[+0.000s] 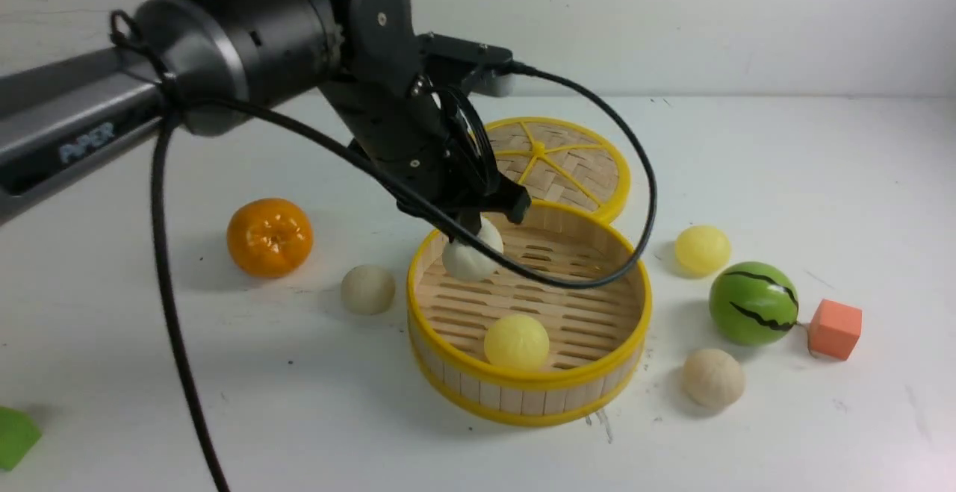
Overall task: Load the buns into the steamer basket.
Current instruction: Use the left arm to put the steamed stuffed bun into the steamer, then use the left arm to grab a steamed stuffed bun
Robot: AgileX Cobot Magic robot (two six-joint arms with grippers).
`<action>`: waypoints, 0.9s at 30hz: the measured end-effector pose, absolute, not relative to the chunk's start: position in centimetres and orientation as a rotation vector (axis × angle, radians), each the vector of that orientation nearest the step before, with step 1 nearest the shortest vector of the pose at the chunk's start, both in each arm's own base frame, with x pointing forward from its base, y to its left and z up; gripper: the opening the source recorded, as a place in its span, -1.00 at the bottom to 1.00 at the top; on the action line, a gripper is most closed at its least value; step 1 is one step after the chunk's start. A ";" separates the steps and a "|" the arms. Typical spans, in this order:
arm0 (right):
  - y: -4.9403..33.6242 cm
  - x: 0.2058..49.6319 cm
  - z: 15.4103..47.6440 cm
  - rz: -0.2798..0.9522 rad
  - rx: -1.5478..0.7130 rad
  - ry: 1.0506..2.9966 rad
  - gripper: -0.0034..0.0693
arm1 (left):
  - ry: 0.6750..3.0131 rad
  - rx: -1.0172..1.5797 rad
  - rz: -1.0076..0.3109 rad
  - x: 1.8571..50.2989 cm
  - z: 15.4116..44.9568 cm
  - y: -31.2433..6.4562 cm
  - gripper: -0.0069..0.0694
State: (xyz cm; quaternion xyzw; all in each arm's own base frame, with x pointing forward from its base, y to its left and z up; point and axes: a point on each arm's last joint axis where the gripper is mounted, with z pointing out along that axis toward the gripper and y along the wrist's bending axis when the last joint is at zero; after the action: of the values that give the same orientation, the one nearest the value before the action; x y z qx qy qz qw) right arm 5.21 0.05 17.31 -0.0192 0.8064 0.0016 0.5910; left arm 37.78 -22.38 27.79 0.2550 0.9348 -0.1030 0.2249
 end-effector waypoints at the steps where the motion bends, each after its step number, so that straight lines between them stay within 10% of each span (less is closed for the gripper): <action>1: 0.1 5.2 17.3 0.004 -0.045 1.876 -0.25 | 2.599 0.704 -0.262 38.3 26.6 -22.5 -0.85; 8: 0.1 5.2 17.3 0.004 -0.045 1.876 -0.25 | 2.639 0.748 -0.117 40.6 21.8 -22.9 -0.64; 17: 0.1 5.2 17.3 0.004 -0.045 1.876 -0.25 | 2.621 0.709 -0.092 38.9 28.4 -21.3 0.17; 21: 0.1 5.2 17.3 0.004 -0.045 1.876 -0.25 | 2.666 0.598 -0.096 38.7 30.4 -17.8 -0.02; 27: 0.1 5.2 17.3 0.004 -0.045 1.876 -0.25 | 2.757 0.446 -0.133 40.9 25.7 -14.0 -0.63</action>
State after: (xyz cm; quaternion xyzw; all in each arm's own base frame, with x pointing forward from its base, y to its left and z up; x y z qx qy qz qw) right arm 5.21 0.05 17.31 -0.0192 0.8064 0.0016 0.5910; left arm 40.95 -13.99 25.71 0.1570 0.9714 -0.0470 0.1719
